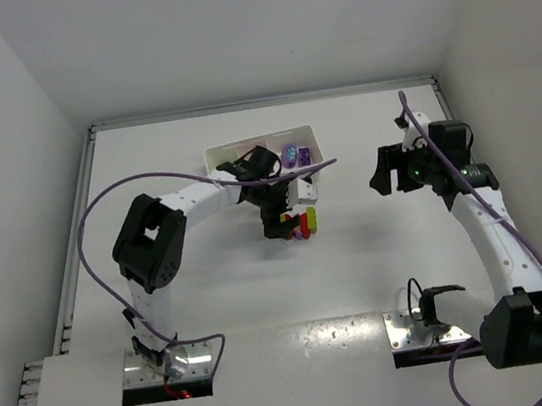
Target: Sort the legos into containers by color
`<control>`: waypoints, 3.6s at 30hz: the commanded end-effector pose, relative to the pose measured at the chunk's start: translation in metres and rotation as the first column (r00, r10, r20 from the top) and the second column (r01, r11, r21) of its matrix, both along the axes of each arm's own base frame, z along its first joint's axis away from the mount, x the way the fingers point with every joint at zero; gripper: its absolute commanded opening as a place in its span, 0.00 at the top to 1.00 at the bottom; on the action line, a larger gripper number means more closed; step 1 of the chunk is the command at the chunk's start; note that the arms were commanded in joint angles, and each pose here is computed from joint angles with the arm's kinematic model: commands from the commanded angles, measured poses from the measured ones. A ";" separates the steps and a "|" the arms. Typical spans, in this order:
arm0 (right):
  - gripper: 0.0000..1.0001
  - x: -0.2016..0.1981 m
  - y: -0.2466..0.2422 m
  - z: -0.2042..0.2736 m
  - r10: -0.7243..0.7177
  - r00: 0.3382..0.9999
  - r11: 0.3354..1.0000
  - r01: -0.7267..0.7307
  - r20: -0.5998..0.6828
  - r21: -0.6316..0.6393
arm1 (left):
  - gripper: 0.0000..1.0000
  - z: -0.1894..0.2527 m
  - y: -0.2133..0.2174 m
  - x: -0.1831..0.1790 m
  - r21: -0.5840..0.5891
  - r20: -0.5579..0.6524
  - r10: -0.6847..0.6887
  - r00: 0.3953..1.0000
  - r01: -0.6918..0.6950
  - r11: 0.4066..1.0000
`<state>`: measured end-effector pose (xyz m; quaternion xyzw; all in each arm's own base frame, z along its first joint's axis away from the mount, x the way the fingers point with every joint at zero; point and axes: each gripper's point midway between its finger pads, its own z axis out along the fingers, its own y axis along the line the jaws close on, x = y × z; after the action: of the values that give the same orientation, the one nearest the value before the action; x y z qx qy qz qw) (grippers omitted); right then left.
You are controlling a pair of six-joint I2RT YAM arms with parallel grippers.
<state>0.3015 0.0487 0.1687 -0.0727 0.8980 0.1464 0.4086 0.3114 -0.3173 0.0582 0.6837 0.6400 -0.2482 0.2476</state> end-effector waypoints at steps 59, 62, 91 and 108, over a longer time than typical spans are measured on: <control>0.21 -0.027 0.094 -0.007 0.319 0.924 0.677 -0.068 -0.209 0.733 | 0.72 0.093 -0.017 0.000 -0.277 0.024 0.119 0.993 -0.108 0.955; 0.21 -0.021 0.100 0.006 0.359 0.913 0.605 -0.072 -0.192 0.793 | 0.72 0.107 -0.024 -0.007 -0.298 0.047 0.098 0.994 -0.080 0.951; 0.55 -0.011 0.125 0.021 0.491 0.863 0.523 -0.184 -0.118 0.832 | 0.73 0.153 -0.054 -0.028 -0.387 0.097 0.045 0.994 -0.004 0.922; 1.00 -0.019 0.119 0.044 0.541 0.841 0.490 -0.312 -0.003 0.814 | 0.00 0.166 -0.025 -0.032 -0.451 -0.162 0.133 0.978 -0.193 0.871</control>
<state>0.2796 0.1703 0.1775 -0.0167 0.7617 0.6237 0.1746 0.2802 -0.3518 0.1800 0.5660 0.6476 -0.3636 0.3578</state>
